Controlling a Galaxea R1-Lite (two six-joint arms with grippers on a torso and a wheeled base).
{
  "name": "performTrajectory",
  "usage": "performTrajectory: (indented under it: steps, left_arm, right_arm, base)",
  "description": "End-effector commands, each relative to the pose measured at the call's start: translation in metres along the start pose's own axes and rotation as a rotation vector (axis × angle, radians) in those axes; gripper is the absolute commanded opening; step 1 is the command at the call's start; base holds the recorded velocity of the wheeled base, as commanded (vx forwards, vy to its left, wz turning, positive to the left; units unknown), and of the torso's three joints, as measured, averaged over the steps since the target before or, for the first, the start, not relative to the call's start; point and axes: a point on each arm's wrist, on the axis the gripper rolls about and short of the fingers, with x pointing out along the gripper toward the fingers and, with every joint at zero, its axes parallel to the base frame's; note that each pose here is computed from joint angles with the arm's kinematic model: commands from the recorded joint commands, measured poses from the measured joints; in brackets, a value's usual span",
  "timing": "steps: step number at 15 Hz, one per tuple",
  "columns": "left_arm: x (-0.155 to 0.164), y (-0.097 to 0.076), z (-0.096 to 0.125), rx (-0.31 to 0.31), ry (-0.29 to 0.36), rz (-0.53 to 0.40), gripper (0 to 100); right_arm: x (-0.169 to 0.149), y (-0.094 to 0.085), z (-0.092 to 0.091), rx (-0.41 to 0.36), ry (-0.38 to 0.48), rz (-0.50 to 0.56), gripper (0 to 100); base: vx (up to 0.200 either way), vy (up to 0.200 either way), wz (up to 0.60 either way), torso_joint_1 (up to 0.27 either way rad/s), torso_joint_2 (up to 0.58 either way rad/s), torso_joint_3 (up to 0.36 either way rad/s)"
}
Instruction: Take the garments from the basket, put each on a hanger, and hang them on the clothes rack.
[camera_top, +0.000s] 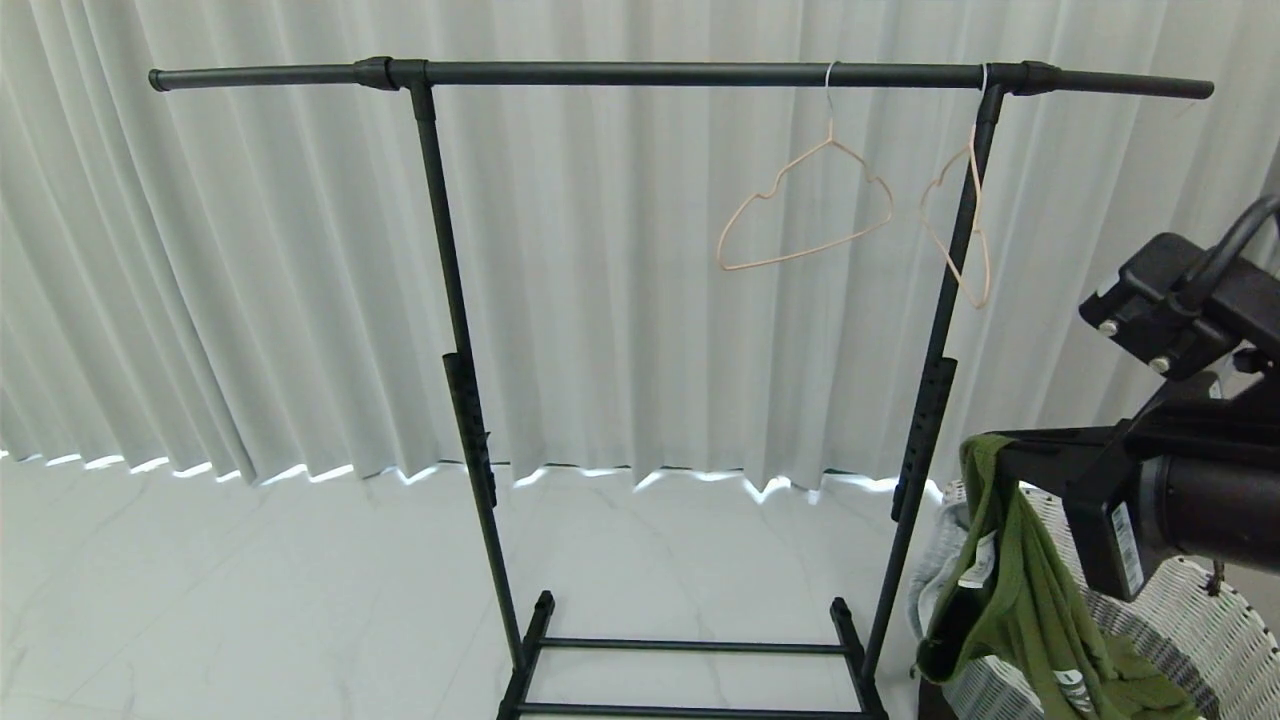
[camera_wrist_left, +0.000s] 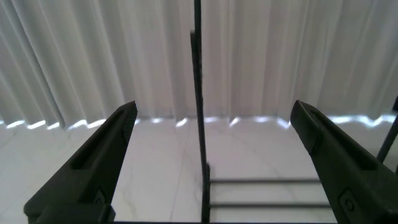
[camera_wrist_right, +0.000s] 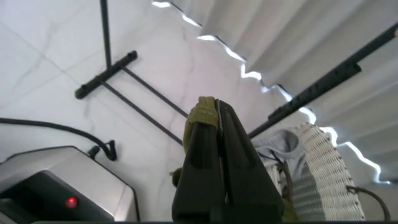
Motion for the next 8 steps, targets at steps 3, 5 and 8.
performTrajectory:
  steps: [3, 5, 8]
  left_arm:
    - [0.109, 0.012, 0.165, -0.085, 0.017, -0.097, 100]
    - [0.163, -0.010, 0.183, -0.094, 0.081, -0.273, 100]
    - [0.225, -0.084, 0.156, -0.055, 0.286, -0.517, 100]
  right_arm:
    - [0.000, 0.001, 0.010, 0.041, -0.047, 0.013, 0]
    - [-0.002, 0.000, 0.015, 0.090, -0.075, 0.029, 0]
    - [-0.001, -0.002, 0.022, 0.122, -0.113, 0.063, 0]
  base:
    - [0.000, 0.000, 0.00, 0.000, 0.00, 0.000]
    - [0.000, 0.000, 0.00, 0.000, 0.00, 0.000]
    - [0.000, 0.000, 0.00, 0.000, 0.00, 0.000]
